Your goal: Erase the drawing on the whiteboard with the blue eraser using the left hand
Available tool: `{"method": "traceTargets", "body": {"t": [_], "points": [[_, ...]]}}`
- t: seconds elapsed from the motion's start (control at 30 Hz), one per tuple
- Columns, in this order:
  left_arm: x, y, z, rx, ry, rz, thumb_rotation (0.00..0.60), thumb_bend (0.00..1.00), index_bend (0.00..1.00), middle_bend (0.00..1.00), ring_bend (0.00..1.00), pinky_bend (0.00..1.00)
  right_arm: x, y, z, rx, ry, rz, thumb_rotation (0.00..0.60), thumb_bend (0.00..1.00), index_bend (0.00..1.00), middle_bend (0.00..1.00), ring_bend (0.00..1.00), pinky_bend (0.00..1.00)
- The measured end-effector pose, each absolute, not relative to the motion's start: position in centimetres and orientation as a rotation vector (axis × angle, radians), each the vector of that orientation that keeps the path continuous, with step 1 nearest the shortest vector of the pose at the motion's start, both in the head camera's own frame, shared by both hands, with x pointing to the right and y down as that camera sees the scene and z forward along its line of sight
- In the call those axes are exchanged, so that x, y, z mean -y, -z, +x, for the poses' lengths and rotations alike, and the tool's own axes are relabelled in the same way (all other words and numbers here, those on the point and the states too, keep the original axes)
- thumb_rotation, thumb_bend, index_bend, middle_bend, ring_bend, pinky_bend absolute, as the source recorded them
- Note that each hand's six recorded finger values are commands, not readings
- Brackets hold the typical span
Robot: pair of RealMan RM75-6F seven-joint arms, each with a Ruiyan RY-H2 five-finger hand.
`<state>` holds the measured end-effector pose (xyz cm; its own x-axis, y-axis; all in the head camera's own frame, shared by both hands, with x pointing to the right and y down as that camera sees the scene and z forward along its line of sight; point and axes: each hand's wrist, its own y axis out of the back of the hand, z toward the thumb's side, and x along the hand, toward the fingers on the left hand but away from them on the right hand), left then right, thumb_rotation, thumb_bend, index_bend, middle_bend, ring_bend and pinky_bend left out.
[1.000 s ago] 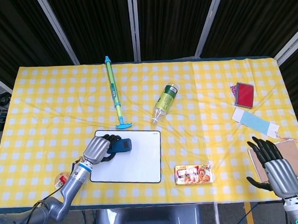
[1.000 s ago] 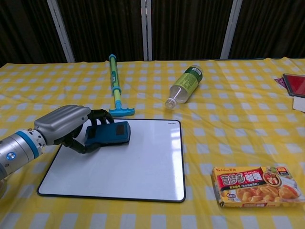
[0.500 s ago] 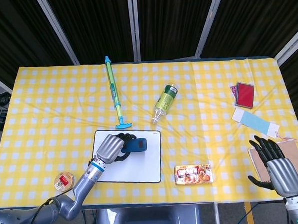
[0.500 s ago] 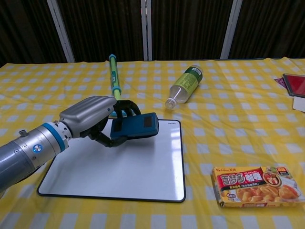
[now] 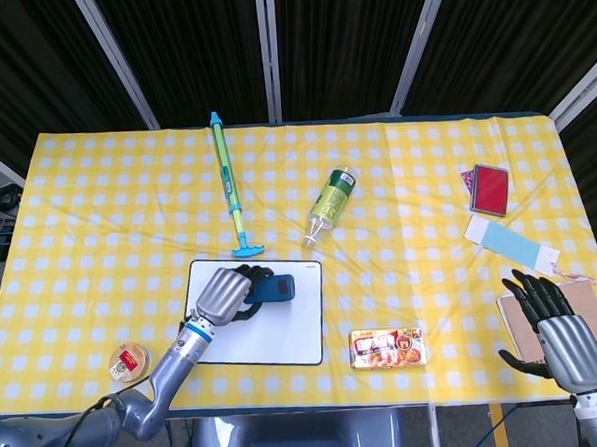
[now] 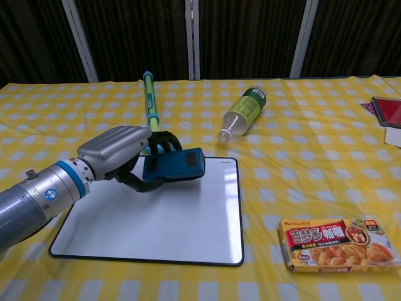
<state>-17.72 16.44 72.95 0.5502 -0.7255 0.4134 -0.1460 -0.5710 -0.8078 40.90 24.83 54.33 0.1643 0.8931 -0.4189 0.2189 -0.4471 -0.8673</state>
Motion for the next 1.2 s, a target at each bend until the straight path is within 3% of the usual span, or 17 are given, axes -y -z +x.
{"method": "traceTargets", "body": {"t": [0.3,0.57,0.63,0.67,0.77,0.8,0.9,0.97,1.2], "points": [[-13.2,-71.4,-27.0,-0.656,1.103,-1.9,0.6,0.83,0.8,0.57,0.46,0.59,-25.2,-54.5,40.2,1.024,-1.309,-1.782,0.6,0.05,0.0,0.0,0.0,0.0],[-14.1,-71.9,-33.3,-0.587,1.229,-1.867,0.6,0.82,0.7,0.48,0.38,0.52,-25.5,-54.4,39.7,1.01,-1.302,-1.775,0.6,0.05,0.0,0.0,0.0,0.0],[-14.5,-72.1,-34.1,-0.576,1.241,-1.871,0.6,0.77,0.66,0.44,0.34,0.46,-25.5,-54.4,39.6,1.011,-1.299,-1.775,0.6,0.05,0.0,0.0,0.0,0.0],[-14.6,-72.1,-34.3,-0.571,1.244,-1.87,0.6,0.69,0.59,0.36,0.28,0.39,-25.5,-54.4,39.6,1.011,-1.299,-1.774,0.6,0.05,0.0,0.0,0.0,0.0],[-14.9,-72.2,-34.8,-0.559,1.251,-1.854,0.6,0.39,0.28,0.06,0.06,0.15,-25.5,-54.4,39.6,1.009,-1.299,-1.773,0.6,0.05,0.0,0.0,0.0,0.0],[-15.0,-72.2,-35.0,-0.551,1.255,-1.844,0.6,0.31,0.18,0.01,0.01,0.07,-25.6,-54.4,39.6,1.008,-1.3,-1.773,0.6,0.05,0.0,0.0,0.0,0.0],[-15.3,-72.4,-35.5,-0.526,1.284,-1.823,0.6,0.21,0.04,0.0,0.0,0.0,-25.6,-54.4,39.5,1.003,-1.294,-1.776,0.6,0.05,0.0,0.0,0.0,0.0],[-15.5,-72.4,-35.6,-0.525,1.3,-1.828,0.6,0.2,0.01,0.0,0.0,0.0,-25.7,-54.3,39.3,1.0,-1.285,-1.78,0.6,0.05,0.0,0.0,0.0,0.0],[-16.8,-69.2,-37.3,-0.686,1.324,-1.832,0.6,0.19,0.0,0.0,0.0,0.0,-25.7,-54.4,39.1,0.991,-1.276,-1.785,0.6,0.05,0.0,0.0,0.0,0.0]]}}
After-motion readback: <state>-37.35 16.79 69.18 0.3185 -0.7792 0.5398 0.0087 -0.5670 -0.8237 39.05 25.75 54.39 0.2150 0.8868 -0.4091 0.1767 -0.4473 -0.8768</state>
